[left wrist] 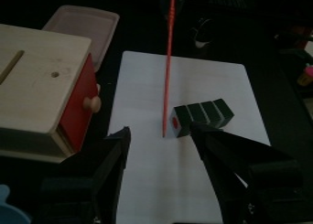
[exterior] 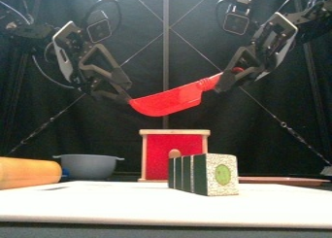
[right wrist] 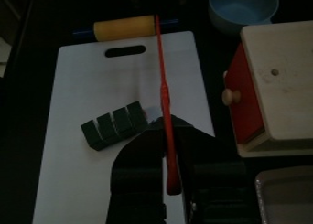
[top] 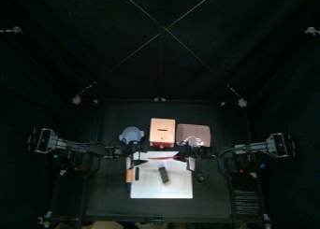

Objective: Place sushi on board then cut the sushi with the knife then place the pieces on the plate
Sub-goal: Grasp knife edge with left hand

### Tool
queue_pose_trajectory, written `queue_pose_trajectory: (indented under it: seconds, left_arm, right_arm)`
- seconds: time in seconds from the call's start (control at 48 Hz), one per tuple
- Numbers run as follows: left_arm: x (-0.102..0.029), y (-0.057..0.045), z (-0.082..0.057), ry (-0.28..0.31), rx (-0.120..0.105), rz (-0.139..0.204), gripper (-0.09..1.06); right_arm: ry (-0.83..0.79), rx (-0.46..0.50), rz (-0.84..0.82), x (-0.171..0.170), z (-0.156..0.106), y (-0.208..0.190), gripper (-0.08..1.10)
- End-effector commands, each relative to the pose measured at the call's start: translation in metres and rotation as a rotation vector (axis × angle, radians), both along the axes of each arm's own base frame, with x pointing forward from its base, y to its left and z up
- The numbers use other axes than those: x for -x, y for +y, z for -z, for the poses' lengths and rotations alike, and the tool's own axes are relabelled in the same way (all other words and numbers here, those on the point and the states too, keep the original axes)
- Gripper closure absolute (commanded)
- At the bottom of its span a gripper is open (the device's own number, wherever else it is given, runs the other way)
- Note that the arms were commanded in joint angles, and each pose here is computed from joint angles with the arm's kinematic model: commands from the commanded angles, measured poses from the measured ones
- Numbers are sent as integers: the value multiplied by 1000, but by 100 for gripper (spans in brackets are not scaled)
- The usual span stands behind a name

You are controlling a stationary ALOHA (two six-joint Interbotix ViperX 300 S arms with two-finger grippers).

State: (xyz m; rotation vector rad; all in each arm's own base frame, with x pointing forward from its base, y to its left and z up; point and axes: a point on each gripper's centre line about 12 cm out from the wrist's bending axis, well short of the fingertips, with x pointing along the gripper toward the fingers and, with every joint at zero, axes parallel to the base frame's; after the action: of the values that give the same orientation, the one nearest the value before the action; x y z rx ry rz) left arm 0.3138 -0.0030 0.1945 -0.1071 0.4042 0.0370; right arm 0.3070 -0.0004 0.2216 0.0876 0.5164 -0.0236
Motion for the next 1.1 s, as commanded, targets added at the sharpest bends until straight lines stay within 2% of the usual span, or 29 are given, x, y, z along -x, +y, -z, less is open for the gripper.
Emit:
queue_pose_trajectory:
  seconds: [0.021, 0.458, 0.75, 1.104]
  left_arm:
    - [-11, -2, -7, -21, -2, 6, 9]
    - [-29, -8, 3, 21, -6, 27, 9]
    - [-31, -9, 6, 46, -3, 30, 10]
    - [-34, -6, 14, 72, -3, 20, 11]
  right_arm:
    - [-27, -2, 1, -4, -7, 1, 88]
    - [-25, -5, -4, -8, -6, 3, 88]
    - [-31, -4, -6, -9, -8, 4, 88]
    - [-34, -4, -14, -9, -9, 7, 88]
